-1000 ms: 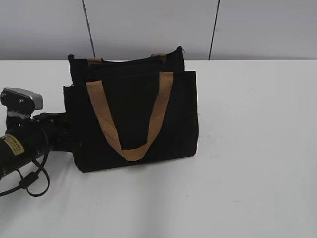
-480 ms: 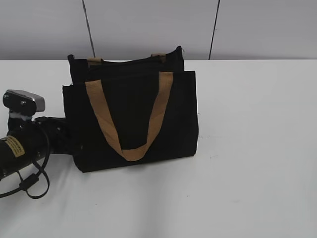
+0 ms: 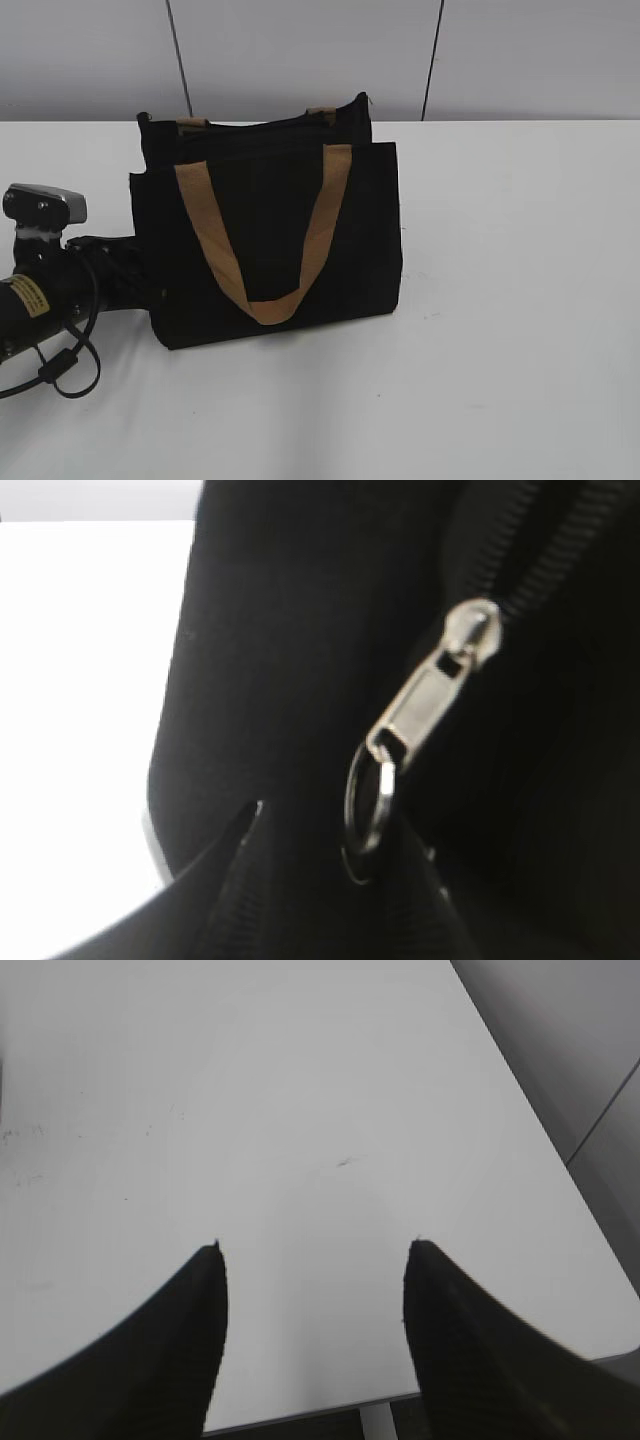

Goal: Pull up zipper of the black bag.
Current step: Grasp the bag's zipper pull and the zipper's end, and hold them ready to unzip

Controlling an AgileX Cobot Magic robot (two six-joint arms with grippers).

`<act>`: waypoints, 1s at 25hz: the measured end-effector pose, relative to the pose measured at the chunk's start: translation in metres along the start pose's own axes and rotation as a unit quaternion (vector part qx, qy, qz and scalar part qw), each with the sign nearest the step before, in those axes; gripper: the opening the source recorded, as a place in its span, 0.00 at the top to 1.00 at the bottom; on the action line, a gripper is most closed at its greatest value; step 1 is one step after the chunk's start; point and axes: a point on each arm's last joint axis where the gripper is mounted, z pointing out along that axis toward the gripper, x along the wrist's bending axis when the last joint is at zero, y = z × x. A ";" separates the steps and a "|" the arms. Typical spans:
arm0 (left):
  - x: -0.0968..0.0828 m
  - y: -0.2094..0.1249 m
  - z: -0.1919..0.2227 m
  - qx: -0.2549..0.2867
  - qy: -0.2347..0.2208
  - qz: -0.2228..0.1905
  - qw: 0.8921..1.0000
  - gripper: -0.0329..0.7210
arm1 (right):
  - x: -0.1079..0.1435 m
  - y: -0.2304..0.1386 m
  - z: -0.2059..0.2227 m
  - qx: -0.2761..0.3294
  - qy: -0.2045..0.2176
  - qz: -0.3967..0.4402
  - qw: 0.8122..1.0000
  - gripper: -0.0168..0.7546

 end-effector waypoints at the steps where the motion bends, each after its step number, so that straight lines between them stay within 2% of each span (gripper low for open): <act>1: 0.000 0.000 0.000 0.001 0.000 -0.003 1.000 0.57 | 0.000 0.000 0.000 0.000 0.000 0.000 1.000 0.41; 5: 0.000 -0.001 0.000 0.007 0.001 -0.012 1.000 0.56 | 0.000 0.000 0.000 0.000 0.000 0.000 1.000 0.41; 16: -0.002 -0.003 0.000 0.018 -0.012 -0.021 1.000 0.65 | 0.000 0.000 0.000 0.000 0.000 0.000 1.000 0.41; 18: -0.003 -0.004 0.000 0.020 -0.014 -0.020 1.000 0.70 | 0.000 0.000 0.000 0.000 0.000 0.000 1.000 0.41; 22: -0.003 -0.006 0.000 0.035 -0.014 -0.019 0.999 0.90 | 0.000 0.000 0.000 0.000 0.000 0.000 1.000 0.41; 25: -0.003 -0.006 0.000 0.035 -0.013 -0.019 0.999 0.93 | 0.000 0.000 0.000 0.000 0.000 0.000 1.000 0.41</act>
